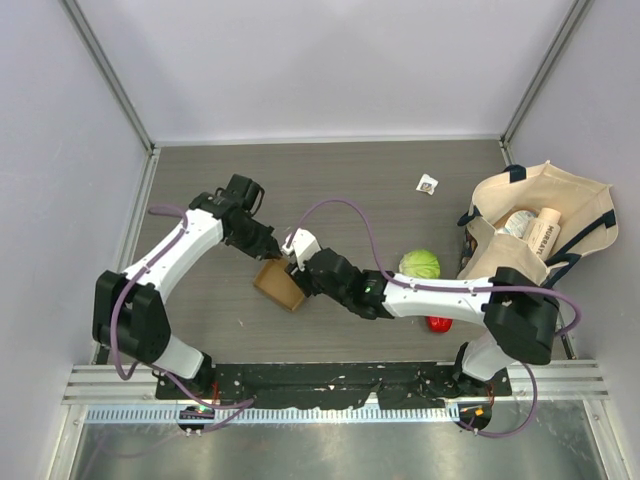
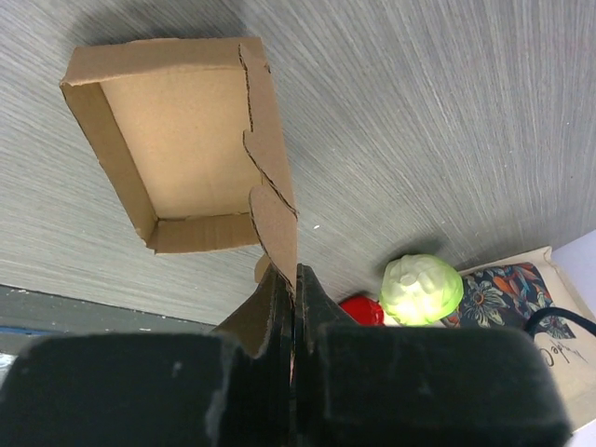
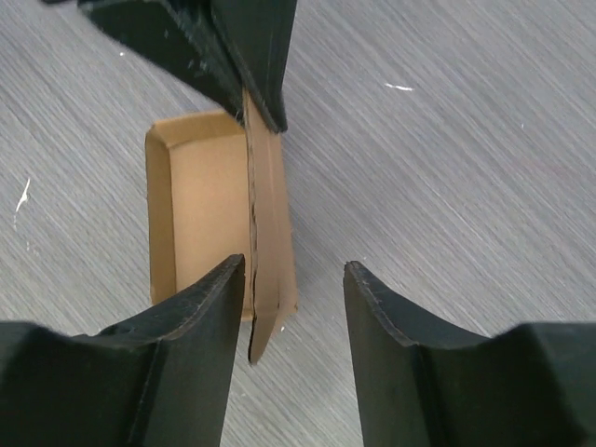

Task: Fold the paper box

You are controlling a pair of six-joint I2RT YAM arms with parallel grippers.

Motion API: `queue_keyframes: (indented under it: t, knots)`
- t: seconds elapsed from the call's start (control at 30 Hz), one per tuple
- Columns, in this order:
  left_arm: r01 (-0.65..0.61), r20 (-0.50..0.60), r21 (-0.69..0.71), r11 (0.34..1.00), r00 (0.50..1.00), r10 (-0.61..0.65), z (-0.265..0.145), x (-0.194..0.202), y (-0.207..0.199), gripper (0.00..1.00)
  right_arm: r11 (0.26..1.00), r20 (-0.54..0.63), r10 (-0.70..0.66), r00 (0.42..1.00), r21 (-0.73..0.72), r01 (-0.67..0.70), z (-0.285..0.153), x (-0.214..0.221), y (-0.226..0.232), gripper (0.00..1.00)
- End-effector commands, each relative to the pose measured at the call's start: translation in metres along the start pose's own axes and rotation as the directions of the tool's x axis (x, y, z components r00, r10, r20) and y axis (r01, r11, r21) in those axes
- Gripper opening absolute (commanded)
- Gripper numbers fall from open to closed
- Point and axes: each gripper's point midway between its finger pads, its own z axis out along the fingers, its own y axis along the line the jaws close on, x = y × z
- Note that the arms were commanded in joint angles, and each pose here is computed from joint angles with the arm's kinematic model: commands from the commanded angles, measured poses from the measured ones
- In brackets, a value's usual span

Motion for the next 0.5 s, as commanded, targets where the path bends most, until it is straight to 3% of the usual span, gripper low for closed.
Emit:
queue_keyframes:
  t: [0.0, 0.1, 0.23, 0.3, 0.33, 0.37, 0.4, 0.47]
  knots:
    - [0.023, 0.008, 0.042, 0.999, 1.0, -0.024, -0.014, 0.001, -0.002, 0.0, 1.0, 0.11, -0.002, 0.994, 0.027, -0.001, 0.005, -0.043, -0.002, 0.51]
    - [0.034, 0.029, 0.044, 0.998, 0.999, -0.036, -0.015, -0.004, -0.001, 0.0, 0.999, 0.119, 0.025, 0.993, -0.032, -0.022, -0.001, -0.044, 0.009, 0.54]
    - [0.041, 0.018, 0.044, 0.998, 0.999, -0.042, -0.014, -0.002, -0.001, 0.01, 1.0, 0.123, 0.029, 0.992, 0.005, -0.03, 0.002, -0.045, 0.003, 0.51]
    - [0.04, 0.016, 0.042, 0.998, 0.999, -0.04, -0.013, -0.002, 0.0, 0.06, 1.0, 0.108, 0.015, 0.994, 0.022, -0.018, 0.007, -0.043, 0.002, 0.4]
    - [0.037, 0.018, 0.047, 0.998, 0.999, -0.038, -0.014, -0.002, 0.0, 0.13, 1.0, 0.103, 0.008, 0.995, 0.023, -0.01, 0.008, -0.043, 0.002, 0.34]
    - [0.031, 0.021, 0.049, 0.998, 0.999, -0.032, -0.014, -0.002, 0.001, 0.16, 1.0, 0.105, 0.007, 0.994, 0.021, -0.01, 0.008, -0.044, 0.002, 0.2]
    - [0.025, 0.026, 0.058, 0.998, 0.999, -0.026, -0.015, -0.003, 0.0, 0.18, 1.0, 0.108, 0.012, 0.994, 0.02, -0.014, 0.009, -0.047, -0.001, 0.13]
    - [0.007, 0.051, 0.078, 0.997, 0.999, -0.011, -0.022, -0.006, 0.0, 0.36, 0.999, 0.066, 0.017, 0.998, -0.051, -0.014, 0.013, -0.039, 0.003, 0.01]
